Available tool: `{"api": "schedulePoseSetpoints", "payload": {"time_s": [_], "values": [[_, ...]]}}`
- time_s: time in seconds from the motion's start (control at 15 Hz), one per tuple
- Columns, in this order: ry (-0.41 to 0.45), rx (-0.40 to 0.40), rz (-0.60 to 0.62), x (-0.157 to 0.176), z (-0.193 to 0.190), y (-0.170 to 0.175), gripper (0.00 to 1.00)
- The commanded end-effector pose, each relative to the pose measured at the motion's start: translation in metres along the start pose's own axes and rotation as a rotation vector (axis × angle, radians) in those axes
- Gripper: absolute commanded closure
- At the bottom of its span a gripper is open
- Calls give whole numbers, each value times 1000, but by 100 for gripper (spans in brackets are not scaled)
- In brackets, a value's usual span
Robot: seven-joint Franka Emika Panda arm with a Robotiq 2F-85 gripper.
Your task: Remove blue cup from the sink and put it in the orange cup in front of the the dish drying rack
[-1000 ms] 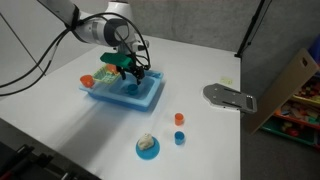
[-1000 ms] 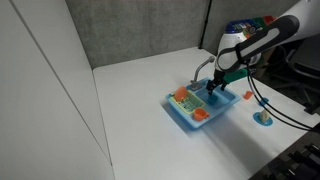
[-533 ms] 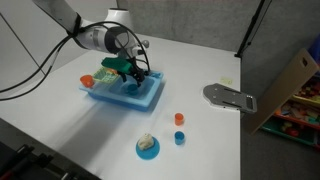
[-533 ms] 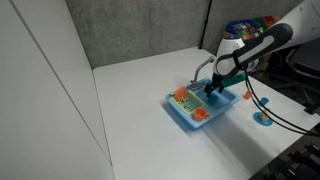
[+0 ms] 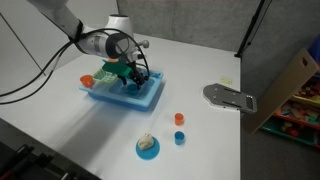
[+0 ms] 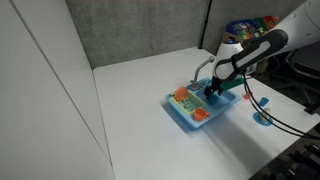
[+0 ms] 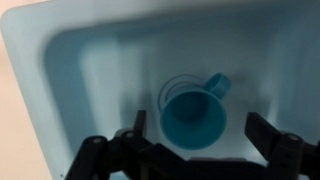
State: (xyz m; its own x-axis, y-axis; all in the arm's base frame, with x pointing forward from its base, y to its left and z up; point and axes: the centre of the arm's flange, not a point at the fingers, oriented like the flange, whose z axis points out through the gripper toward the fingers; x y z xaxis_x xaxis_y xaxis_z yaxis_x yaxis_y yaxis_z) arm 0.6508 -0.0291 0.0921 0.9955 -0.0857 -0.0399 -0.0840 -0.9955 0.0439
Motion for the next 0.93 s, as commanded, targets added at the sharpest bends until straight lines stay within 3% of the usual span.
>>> {"api": "schedulePoseSetpoints", "payload": {"time_s": [0.0, 0.07, 0.2, 0.47, 0.67, 0.87], "values": [[8, -4, -4, 11, 7, -1, 0], [6, -5, -3, 12, 9, -1, 0], [3, -5, 0, 13, 10, -1, 26], [0, -8, 10, 14, 2, 0, 60], [1, -16, 26, 15, -11, 0, 68], [-1, -29, 50, 18, -27, 1, 68]]}}
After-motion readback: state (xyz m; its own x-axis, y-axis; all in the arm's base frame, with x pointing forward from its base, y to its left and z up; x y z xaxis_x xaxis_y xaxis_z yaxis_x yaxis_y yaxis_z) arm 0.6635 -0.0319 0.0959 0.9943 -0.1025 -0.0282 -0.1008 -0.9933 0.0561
